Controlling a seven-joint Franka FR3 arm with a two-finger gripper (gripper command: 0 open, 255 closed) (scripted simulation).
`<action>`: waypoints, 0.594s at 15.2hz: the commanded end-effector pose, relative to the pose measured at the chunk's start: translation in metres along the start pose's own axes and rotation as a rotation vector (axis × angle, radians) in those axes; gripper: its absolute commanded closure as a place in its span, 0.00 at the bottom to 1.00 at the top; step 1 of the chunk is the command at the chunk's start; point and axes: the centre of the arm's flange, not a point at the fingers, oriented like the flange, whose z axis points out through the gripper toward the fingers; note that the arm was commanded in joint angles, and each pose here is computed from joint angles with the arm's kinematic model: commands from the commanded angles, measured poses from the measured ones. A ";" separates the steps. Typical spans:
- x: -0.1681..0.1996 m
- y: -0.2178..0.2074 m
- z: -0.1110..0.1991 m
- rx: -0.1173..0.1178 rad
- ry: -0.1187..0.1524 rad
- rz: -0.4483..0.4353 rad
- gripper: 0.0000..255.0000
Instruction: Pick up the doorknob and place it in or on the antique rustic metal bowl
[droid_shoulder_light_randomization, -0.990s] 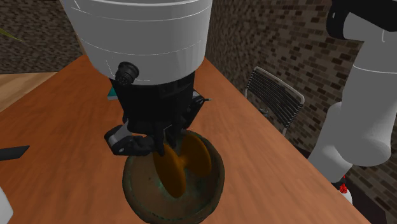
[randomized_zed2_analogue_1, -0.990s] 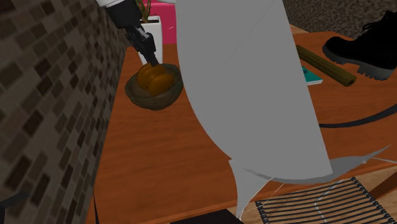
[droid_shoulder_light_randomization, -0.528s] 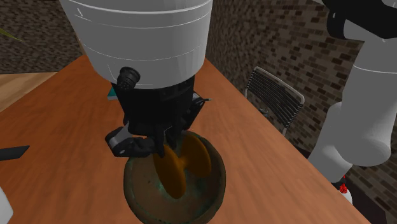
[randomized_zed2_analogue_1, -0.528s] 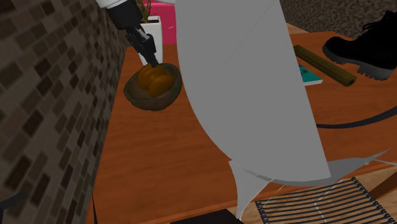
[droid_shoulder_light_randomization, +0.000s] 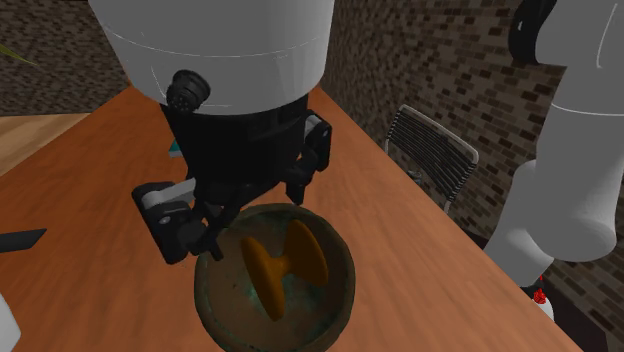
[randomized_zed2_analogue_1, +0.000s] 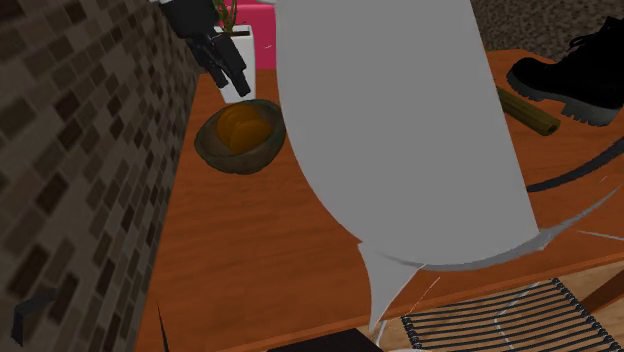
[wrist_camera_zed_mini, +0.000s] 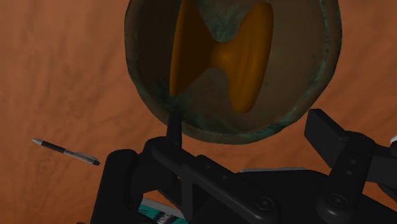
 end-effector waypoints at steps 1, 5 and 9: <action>0.001 0.001 -0.025 -0.001 0.000 0.001 0.00; 0.001 0.001 -0.036 -0.001 0.000 0.001 0.00; 0.001 0.001 -0.036 -0.001 0.000 0.001 0.00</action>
